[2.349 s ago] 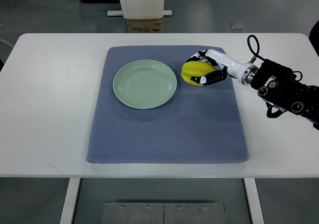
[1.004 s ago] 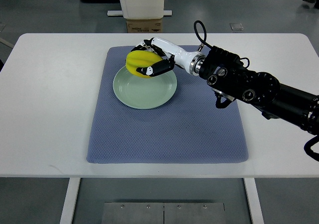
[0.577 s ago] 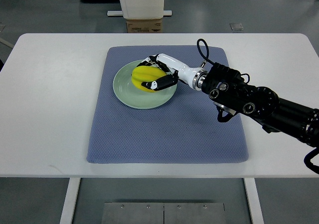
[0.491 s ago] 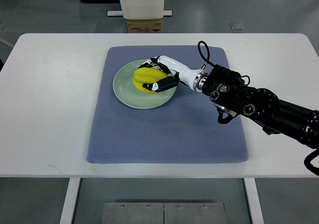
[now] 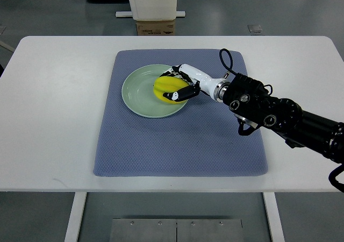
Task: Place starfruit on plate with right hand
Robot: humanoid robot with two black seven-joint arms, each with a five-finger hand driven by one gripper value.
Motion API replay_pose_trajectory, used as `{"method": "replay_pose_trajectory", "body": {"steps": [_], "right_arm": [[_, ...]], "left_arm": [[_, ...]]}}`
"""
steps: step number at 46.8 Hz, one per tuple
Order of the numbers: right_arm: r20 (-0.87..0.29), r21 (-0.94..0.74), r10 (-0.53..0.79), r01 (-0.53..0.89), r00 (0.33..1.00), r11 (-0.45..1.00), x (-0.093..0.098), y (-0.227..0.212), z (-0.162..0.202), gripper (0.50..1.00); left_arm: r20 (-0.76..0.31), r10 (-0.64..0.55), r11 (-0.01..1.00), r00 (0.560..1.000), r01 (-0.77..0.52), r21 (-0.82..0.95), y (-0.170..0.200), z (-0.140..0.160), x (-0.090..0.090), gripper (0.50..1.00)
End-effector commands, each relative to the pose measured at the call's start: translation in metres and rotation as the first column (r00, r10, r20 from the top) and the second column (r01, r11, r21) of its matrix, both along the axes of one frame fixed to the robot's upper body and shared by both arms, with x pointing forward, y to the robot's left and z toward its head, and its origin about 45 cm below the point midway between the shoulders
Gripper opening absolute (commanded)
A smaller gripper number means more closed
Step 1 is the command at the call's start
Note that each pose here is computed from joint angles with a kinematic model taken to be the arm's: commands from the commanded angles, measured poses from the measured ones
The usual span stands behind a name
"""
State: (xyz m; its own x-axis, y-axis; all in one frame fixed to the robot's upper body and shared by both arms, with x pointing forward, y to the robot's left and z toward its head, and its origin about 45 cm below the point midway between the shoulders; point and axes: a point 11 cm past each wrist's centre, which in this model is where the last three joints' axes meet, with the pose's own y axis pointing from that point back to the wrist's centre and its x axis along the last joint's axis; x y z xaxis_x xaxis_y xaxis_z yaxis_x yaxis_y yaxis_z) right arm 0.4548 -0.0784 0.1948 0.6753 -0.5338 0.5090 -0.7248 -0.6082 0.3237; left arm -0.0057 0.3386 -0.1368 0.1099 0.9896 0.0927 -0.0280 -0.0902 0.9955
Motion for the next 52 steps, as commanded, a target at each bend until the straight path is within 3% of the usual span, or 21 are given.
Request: {"method": "replay_pose_trajectory", "body": {"steps": [1,22,52], "right_arm": [[-0.006,-0.008,-0.005,0.005,1.0,1.0,0.0,-0.001,-0.001,0.794],[-0.009,-0.016,-0.006,0.005,1.0,1.0,0.0,-0.001,-0.002,0.993],[0.028,0.054,0.002,-0.004,1.0,0.999,0.008,0.012,0.028,1.0]], "left_arm": [[0.0,0.0,1.0,1.0,0.0,-0.001,0.0,0.0,0.0,1.0],[0.0,0.0,1.0,1.0,0.0,0.0,0.0,0.0,0.0,1.0],[0.0,-0.001,1.0,1.0,0.001,0.0,0.0,0.0,0.0,1.0]]}}
